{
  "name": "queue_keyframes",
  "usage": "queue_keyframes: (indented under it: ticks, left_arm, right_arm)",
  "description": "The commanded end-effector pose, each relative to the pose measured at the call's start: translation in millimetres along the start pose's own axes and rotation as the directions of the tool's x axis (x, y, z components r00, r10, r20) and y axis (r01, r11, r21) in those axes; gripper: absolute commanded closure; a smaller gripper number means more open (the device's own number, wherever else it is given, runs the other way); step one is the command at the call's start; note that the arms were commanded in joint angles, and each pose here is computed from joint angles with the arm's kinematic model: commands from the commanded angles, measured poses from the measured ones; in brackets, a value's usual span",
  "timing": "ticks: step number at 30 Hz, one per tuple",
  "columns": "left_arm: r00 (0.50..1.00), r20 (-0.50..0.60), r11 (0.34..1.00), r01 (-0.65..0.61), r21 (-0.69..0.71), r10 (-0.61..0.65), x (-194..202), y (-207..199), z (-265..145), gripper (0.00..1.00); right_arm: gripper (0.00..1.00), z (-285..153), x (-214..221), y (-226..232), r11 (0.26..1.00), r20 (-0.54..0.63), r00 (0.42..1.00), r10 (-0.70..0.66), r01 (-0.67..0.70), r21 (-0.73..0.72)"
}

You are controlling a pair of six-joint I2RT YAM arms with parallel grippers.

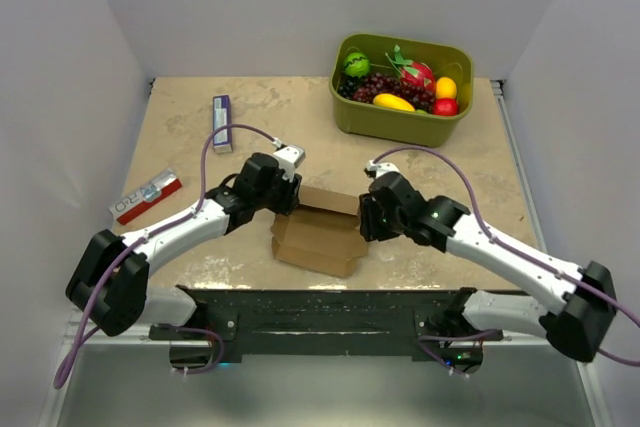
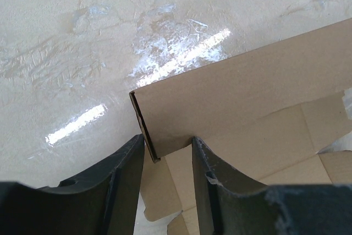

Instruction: Fold the paper box

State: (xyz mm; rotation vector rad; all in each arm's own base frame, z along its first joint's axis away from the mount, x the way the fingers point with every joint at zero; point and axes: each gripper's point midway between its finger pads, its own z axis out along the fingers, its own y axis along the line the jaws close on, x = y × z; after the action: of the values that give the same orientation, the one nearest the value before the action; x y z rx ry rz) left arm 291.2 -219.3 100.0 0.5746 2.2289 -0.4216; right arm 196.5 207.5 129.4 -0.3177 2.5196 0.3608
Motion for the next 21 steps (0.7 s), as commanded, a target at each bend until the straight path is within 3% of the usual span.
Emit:
queue_keyframes:
  ticks: [1,4,7,21]
  left_arm:
    - [1.000,0.020,1.000,-0.021,0.010,0.021,-11.7,-3.2,-3.8,0.56]
    - [1.000,0.019,1.000,-0.021,0.012,0.021,-11.7,-3.5,-3.8,0.56]
    - [1.000,0.016,1.000,-0.019,0.012,0.019,-10.5,-3.4,-3.8,0.56]
    - [1.000,0.017,1.000,-0.019,0.019,0.019,-10.4,-4.8,-4.0,0.56]
  right_arm:
    - [0.68,-3.2,-2.8,26.9,0.985,0.072,0.992,0.101,-0.090,-0.145]
    - [0.80,15.0,13.5,29.4,0.987,0.013,0.997,0.082,-0.080,-0.139]
    - [0.86,38.0,26.1,21.2,0.993,-0.013,0.997,0.083,-0.083,-0.088]
    - [0.94,96.8,64.9,-27.1,0.975,-0.045,0.992,0.121,-0.110,0.192]
